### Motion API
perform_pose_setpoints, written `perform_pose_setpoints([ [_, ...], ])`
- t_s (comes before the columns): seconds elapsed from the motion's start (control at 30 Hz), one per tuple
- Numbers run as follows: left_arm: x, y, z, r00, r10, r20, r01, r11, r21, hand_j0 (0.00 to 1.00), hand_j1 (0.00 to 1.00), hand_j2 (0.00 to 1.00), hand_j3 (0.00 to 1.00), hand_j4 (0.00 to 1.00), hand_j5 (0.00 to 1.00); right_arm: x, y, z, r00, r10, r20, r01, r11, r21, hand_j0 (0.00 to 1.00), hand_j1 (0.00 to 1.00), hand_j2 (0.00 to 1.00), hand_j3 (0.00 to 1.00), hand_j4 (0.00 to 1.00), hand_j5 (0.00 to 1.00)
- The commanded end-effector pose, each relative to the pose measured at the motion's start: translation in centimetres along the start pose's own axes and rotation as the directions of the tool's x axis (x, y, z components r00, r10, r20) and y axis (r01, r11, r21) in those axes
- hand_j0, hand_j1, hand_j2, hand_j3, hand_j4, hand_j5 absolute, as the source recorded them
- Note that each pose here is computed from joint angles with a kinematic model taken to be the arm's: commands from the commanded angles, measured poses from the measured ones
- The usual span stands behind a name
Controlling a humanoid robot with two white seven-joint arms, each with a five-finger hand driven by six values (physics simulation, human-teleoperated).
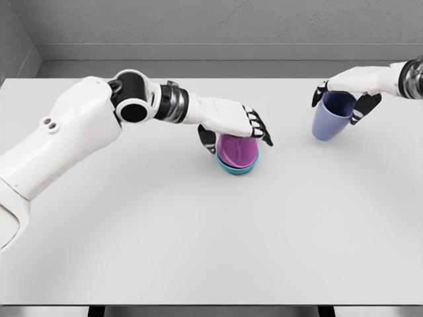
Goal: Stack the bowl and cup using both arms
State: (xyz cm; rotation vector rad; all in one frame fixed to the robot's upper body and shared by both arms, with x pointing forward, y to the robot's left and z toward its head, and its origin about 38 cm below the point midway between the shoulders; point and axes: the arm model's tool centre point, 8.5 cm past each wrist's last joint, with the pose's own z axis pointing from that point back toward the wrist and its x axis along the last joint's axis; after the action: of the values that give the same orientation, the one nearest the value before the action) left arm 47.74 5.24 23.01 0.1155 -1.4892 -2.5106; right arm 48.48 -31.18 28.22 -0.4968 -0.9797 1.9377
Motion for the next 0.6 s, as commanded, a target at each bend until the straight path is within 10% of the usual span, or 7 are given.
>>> perform_pose_setpoints([
  [0.0,-0.1,0.6,0.4,1.0,0.001,-0.003,-0.001,1.0,0.022,1.0,1.0,1.0,1.0,1.0,1.0,0.1,0.0,0.0,1.0,0.0,0.003,0.0,1.0,-0.001,0.7,0.7,0.7,0.7,0.7,0.7],
  [0.23,-0.4,1.9,4.4,0.999,-0.03,-0.033,0.033,0.996,0.078,1.0,1.0,1.0,1.0,1.0,1.0,0.8,-0.6,-0.1,1.0,0.014,0.019,-0.014,1.0,-0.011,0.7,0.7,0.7,0.7,0.7,0.7],
  [0.47,-1.7,2.8,16.3,0.989,0.001,-0.148,0.028,0.981,0.194,1.0,1.0,1.0,1.0,1.0,1.0,1.5,-1.3,-0.3,0.999,0.027,0.035,-0.026,0.999,-0.022,0.7,0.7,0.7,0.7,0.7,0.7],
  [0.57,-3.1,0.7,22.1,0.964,0.109,-0.241,-0.028,0.949,0.315,1.0,1.0,1.0,1.0,1.0,1.0,2.2,-1.5,-0.6,0.998,0.036,0.051,-0.035,0.999,-0.024,0.7,0.7,0.7,0.7,0.7,0.7],
])
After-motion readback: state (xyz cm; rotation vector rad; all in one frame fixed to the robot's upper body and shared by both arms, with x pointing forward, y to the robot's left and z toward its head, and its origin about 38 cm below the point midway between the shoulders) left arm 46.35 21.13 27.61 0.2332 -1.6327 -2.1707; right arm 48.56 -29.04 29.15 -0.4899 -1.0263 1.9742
